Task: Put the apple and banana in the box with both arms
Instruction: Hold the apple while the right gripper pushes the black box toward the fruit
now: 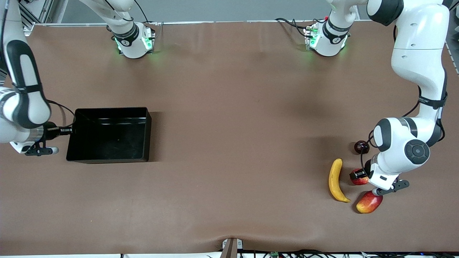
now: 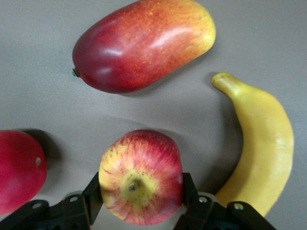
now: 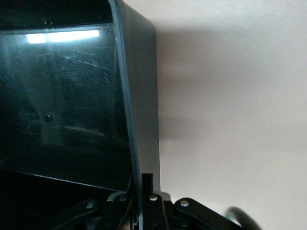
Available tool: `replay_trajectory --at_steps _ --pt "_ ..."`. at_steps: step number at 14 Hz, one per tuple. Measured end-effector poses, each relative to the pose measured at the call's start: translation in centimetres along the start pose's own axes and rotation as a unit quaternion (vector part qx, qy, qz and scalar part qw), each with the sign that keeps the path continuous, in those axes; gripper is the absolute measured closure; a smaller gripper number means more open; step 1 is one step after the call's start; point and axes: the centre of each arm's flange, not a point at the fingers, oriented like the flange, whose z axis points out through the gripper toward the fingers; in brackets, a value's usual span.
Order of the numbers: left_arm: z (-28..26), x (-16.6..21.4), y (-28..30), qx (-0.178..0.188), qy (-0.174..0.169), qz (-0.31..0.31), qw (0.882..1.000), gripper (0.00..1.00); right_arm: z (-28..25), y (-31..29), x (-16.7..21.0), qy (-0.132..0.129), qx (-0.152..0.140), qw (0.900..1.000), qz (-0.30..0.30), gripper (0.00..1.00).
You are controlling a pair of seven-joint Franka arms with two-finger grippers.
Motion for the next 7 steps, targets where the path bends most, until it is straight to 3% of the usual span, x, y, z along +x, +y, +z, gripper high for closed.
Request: replay_trajectory --at_steps 3,7 --pt "-2.9 -0.4 0.6 0.006 -0.021 0.005 1.000 0.33 -3.8 -4.1 0.8 -0.003 0.032 0.999 -0.019 0.94" --pt "-7.8 -1.5 2.5 0.004 -0.034 0.022 0.999 0.33 -4.5 -14.2 3.0 -0.012 0.049 0.999 -0.020 0.94"
